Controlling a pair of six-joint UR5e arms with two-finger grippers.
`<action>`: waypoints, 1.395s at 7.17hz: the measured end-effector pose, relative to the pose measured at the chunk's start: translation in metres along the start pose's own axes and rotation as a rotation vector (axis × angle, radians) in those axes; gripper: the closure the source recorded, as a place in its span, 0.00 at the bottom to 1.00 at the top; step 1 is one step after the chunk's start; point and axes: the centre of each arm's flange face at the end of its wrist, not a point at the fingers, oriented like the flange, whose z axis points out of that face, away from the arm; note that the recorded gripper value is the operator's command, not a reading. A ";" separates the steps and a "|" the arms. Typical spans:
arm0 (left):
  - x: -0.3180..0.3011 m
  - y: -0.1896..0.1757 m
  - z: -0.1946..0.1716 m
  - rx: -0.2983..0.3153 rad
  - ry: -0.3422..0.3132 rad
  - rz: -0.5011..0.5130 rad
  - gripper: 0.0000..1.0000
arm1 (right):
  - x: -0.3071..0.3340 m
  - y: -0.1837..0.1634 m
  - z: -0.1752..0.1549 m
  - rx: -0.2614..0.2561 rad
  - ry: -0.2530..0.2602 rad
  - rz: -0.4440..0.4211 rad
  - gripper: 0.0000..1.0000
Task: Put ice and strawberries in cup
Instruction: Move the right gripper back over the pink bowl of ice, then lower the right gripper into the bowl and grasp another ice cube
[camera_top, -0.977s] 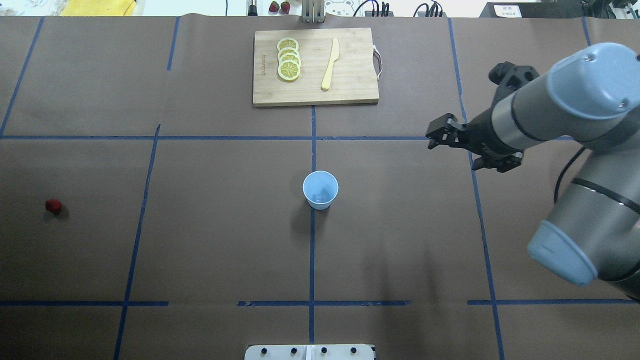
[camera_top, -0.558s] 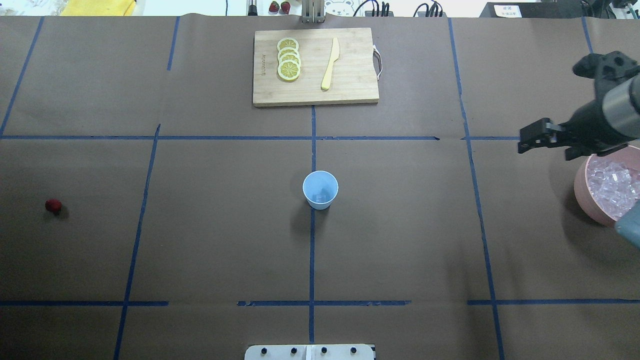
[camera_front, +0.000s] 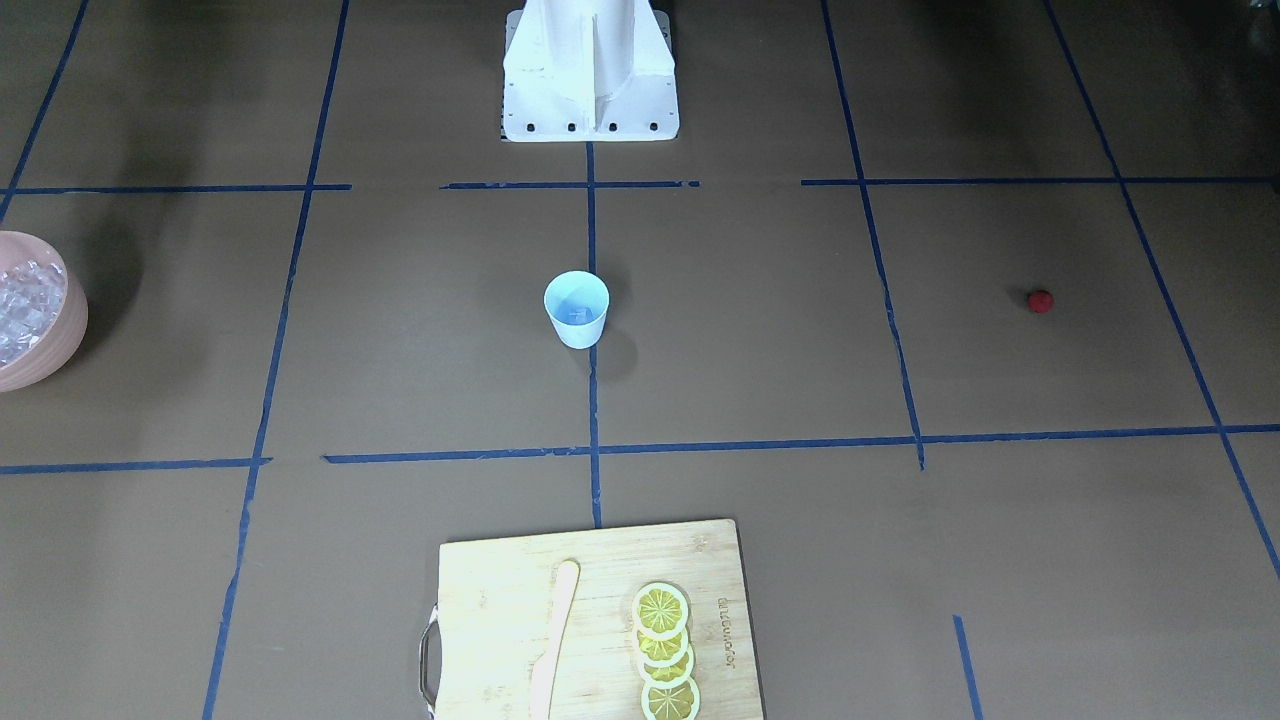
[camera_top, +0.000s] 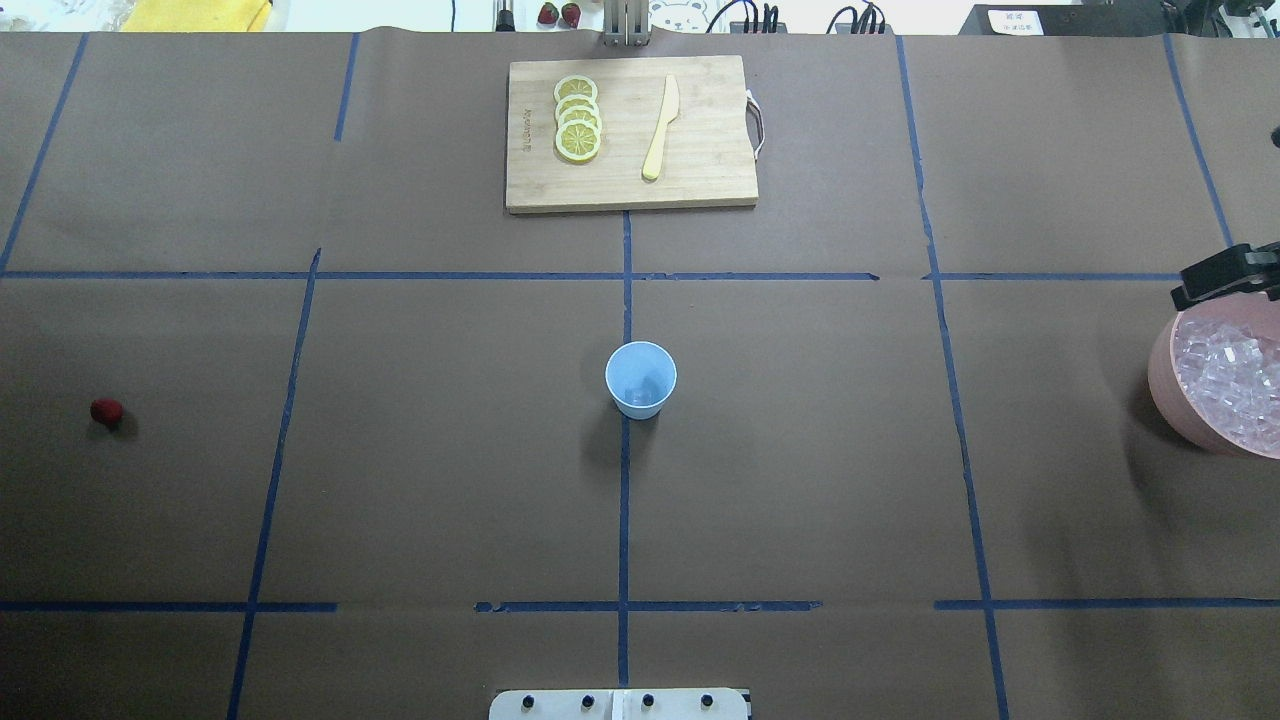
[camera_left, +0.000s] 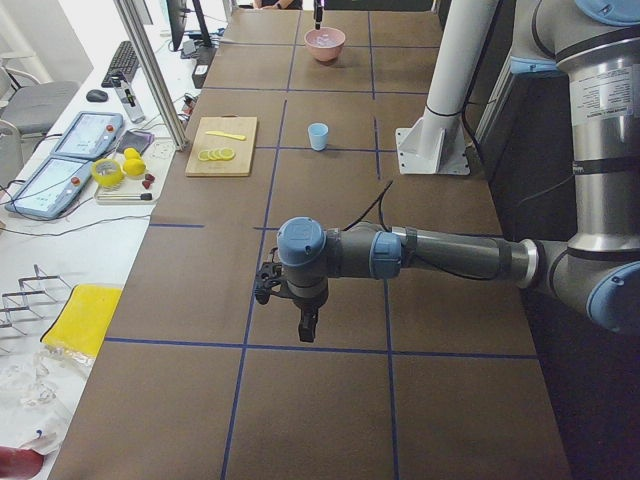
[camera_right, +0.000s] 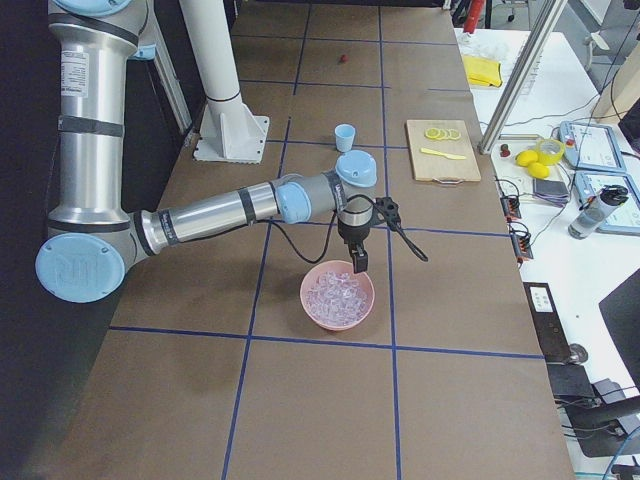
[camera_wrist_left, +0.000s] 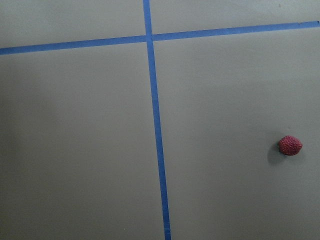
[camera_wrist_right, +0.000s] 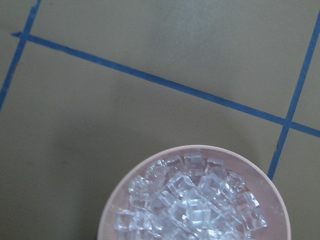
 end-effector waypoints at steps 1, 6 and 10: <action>0.000 0.000 0.000 0.000 0.003 0.000 0.00 | 0.014 0.007 0.010 -0.023 -0.019 -0.038 0.01; 0.000 0.000 0.000 0.000 0.006 -0.001 0.00 | 0.035 0.031 0.051 -0.112 -0.051 -0.024 0.01; 0.000 0.000 0.000 0.000 0.006 -0.001 0.00 | 0.031 0.034 0.085 -0.182 -0.055 -0.038 0.05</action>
